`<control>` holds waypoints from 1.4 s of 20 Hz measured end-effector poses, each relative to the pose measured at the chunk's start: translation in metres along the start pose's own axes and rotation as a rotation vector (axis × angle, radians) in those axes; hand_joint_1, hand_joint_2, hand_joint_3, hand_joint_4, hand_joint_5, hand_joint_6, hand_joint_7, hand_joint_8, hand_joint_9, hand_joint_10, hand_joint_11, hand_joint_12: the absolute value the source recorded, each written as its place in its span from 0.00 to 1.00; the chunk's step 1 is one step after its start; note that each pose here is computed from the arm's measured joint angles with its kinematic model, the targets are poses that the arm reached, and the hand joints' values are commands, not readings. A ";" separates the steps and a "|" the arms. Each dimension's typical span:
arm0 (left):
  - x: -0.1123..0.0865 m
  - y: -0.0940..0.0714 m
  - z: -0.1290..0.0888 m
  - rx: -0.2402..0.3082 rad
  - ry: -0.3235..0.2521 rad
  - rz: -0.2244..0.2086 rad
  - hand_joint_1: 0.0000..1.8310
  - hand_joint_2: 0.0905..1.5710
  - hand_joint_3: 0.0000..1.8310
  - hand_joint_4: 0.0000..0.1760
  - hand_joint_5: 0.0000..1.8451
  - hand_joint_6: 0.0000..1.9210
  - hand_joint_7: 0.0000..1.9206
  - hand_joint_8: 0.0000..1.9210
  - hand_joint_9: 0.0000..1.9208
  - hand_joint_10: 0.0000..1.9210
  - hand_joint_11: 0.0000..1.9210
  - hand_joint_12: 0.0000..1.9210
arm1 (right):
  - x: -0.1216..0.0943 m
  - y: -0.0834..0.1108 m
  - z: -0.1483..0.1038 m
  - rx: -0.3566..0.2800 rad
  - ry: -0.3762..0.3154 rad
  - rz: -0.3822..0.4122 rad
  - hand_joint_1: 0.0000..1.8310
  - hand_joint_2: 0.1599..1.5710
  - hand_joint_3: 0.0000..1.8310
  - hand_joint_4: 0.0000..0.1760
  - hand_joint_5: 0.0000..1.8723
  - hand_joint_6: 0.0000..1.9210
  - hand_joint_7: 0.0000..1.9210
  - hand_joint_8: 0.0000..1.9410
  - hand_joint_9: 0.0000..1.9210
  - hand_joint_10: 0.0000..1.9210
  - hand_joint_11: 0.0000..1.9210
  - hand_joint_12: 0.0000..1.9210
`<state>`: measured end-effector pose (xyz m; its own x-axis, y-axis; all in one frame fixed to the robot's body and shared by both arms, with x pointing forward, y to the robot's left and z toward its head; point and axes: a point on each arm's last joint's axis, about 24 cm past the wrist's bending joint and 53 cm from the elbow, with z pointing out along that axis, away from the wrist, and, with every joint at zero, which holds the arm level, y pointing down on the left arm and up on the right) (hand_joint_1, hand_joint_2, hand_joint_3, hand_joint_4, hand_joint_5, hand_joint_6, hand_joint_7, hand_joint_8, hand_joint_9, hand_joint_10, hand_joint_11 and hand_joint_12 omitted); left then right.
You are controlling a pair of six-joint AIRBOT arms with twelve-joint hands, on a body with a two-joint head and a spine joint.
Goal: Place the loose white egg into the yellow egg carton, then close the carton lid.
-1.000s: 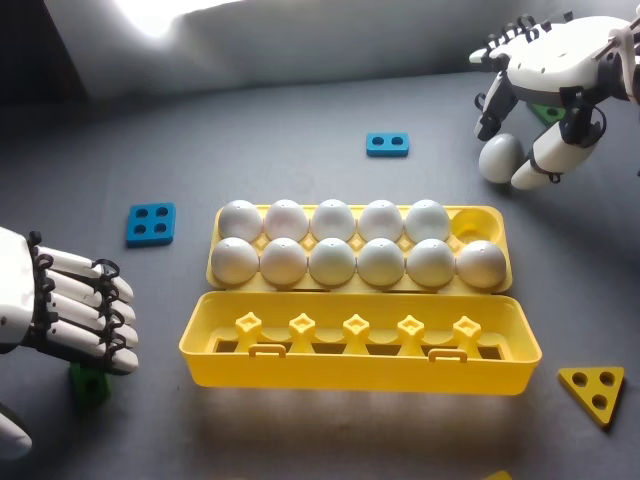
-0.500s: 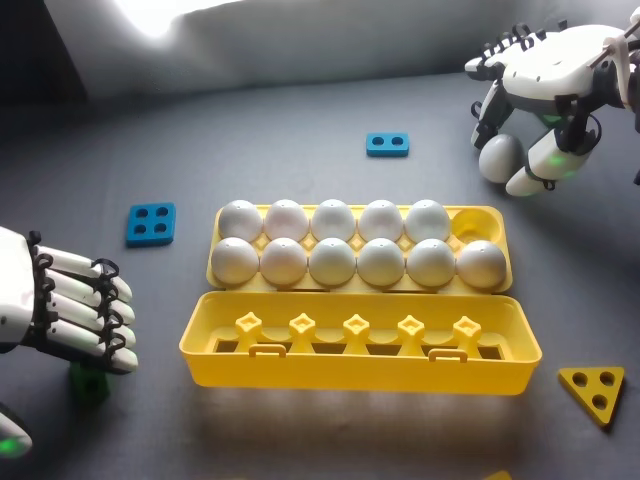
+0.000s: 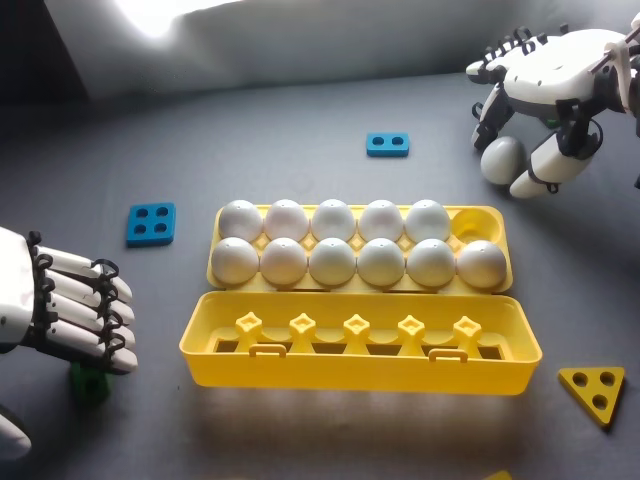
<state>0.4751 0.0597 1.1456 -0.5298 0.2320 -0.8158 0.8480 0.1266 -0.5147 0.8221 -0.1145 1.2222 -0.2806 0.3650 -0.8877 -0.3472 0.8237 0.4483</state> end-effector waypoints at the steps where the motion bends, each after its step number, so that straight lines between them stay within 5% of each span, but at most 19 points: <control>1: 0.000 0.000 0.000 0.000 0.000 0.000 0.00 0.76 0.00 0.00 0.16 0.00 0.15 0.00 0.11 0.00 0.00 0.19 | 0.000 0.000 0.000 0.000 0.000 0.000 0.53 0.56 0.01 0.66 0.41 0.00 0.00 0.00 0.00 0.00 0.00 0.00; 8: 0.000 0.000 0.000 0.000 0.000 0.002 0.00 0.76 0.00 0.00 0.16 0.00 0.15 0.00 0.11 0.00 0.00 0.20 | 0.000 0.003 0.001 -0.006 -0.004 0.000 0.54 0.56 0.01 0.61 0.41 0.00 0.00 0.00 0.00 0.00 0.00 0.00; 9: 0.000 0.000 0.000 0.000 0.000 0.002 0.00 0.76 0.00 0.00 0.16 0.00 0.15 0.00 0.11 0.00 0.00 0.20 | 0.000 0.004 0.001 -0.007 -0.004 0.001 0.53 0.57 0.01 0.68 0.41 0.00 0.00 0.00 0.00 0.00 0.00 0.00; 14: -0.001 0.000 0.000 0.001 0.000 0.003 0.00 0.76 0.00 0.00 0.16 0.00 0.15 0.00 0.10 0.00 0.00 0.18 | 0.001 0.005 0.002 -0.009 -0.003 0.006 0.52 0.57 0.00 0.61 0.41 0.00 0.00 0.00 0.00 0.00 0.00 0.00; 21: 0.000 0.000 0.000 0.000 0.000 0.003 0.00 0.76 0.00 0.00 0.17 0.00 0.15 0.00 0.10 0.00 0.00 0.19 | 0.003 0.003 0.002 -0.008 -0.003 0.006 0.53 0.56 0.00 0.69 0.42 0.00 0.00 0.00 0.00 0.00 0.00 0.00; 23: 0.000 0.000 0.000 0.000 0.001 0.003 0.00 0.75 0.00 0.00 0.16 0.00 0.14 0.00 0.10 0.00 0.00 0.19 | 0.003 0.004 0.002 -0.008 -0.004 0.006 0.51 0.57 0.00 0.61 0.41 0.00 0.00 0.00 0.00 0.00 0.00 0.00; 28: 0.000 -0.001 0.001 0.001 0.001 0.003 0.00 0.76 0.00 0.00 0.15 0.00 0.14 0.00 0.09 0.00 0.00 0.16 | 0.003 0.004 0.002 -0.008 -0.004 0.006 0.50 0.59 0.01 0.80 0.43 0.01 0.00 0.00 0.00 0.00 0.00 0.00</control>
<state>0.4747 0.0587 1.1459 -0.5275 0.2330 -0.8169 0.8493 0.1249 -0.5129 0.8215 -0.1099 1.2212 -0.2789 0.3715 -0.8855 -0.3526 0.8181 0.4543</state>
